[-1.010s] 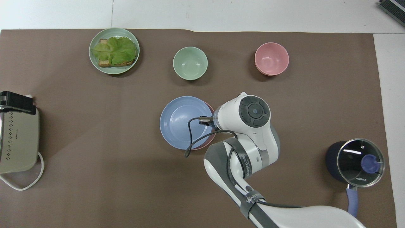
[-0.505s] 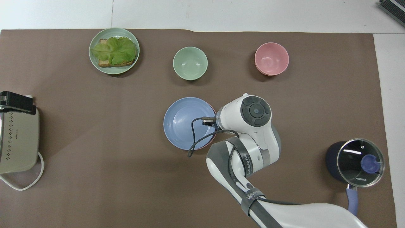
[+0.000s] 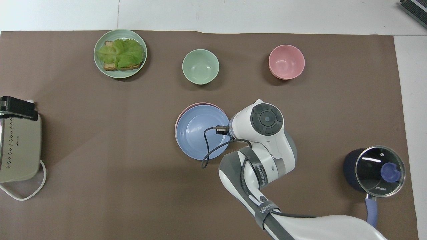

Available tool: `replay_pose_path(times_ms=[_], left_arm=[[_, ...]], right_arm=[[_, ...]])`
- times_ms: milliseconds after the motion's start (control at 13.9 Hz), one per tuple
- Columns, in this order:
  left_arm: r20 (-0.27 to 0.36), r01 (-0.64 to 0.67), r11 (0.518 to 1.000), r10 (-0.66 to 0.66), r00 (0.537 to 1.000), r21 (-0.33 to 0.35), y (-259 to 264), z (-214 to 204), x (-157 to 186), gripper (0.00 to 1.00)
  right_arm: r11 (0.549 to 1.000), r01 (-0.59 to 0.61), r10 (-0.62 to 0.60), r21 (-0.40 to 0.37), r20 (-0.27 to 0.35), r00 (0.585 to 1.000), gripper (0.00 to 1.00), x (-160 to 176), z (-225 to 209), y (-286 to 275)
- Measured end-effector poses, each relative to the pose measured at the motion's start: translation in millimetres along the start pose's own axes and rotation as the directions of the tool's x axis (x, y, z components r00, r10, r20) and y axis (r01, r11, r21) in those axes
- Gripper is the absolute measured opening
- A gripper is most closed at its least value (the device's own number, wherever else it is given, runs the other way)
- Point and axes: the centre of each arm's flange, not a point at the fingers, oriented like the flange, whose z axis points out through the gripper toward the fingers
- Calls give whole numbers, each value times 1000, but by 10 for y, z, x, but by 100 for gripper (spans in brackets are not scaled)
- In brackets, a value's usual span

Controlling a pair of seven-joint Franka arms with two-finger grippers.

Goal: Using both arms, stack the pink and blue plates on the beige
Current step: 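Open the right gripper and withdraw it toward rest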

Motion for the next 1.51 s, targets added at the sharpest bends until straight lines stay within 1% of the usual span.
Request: replay_pose_path(times_ms=[144, 216, 288, 361, 433, 577, 649, 793, 865, 1010, 1154, 1298, 1370, 1514], left_arm=[[0, 0, 1000, 0, 1000, 0, 0, 0, 0, 100], [0, 0, 1000, 0, 1000, 0, 0, 0, 0, 100], [0, 0, 1000, 0, 1000, 0, 0, 0, 0, 100], [0, 0, 1000, 0, 1000, 0, 0, 0, 0, 100], [0, 0, 1000, 0, 1000, 0, 0, 0, 0, 100], [0, 0, 1000, 0, 1000, 0, 0, 0, 0, 100], [0, 0, 1000, 0, 1000, 0, 0, 0, 0, 100], [0, 0, 1000, 0, 1000, 0, 0, 0, 0, 100], [0, 0, 1000, 0, 1000, 0, 0, 0, 0, 100], [0, 0, 1000, 0, 1000, 0, 0, 0, 0, 100], [0, 0, 1000, 0, 1000, 0, 0, 0, 0, 100], [0, 0, 1000, 0, 1000, 0, 0, 0, 0, 100], [0, 0, 1000, 0, 1000, 0, 0, 0, 0, 100], [0, 0, 1000, 0, 1000, 0, 0, 0, 0, 100]], right_arm=[[1000, 1, -1, 3, -9, 1000, 29, 20, -42, -9], [1000, 1, -1, 8, -18, 1000, 41, 45, -90, -18], [1000, -1, 2, 15, -30, 1000, 51, 80, -158, -21], [1000, -8, 9, 24, -48, 999, 64, 132, -262, -1], [999, -22, 24, 34, -67, 997, 74, 195, -394, 67], [995, -84, 89, 53, -106, 990, 96, 376, -727, 422], [990, -123, 130, 63, -126, 983, 100, 476, -900, 666], [981, -184, 191, 59, -149, 970, 100, 602, -1203, 1147], [980, -198, 200, 31, -155, 967, 100, 618, -1336, 1351], [977, -214, 207, -27, -159, 965, 100, 573, -1610, 1641], [968, -245, 235, -48, -150, 960, 100, 465, -1950, 1885], [965, -254, 244, -57, -144, 959, 100, 322, -2411, 2114], [965, -253, 243, -63, -138, 960, 100, 242, -2731, 2220], [971, -226, 215, -73, -135, 967, 100, 162, -3268, 2404]])
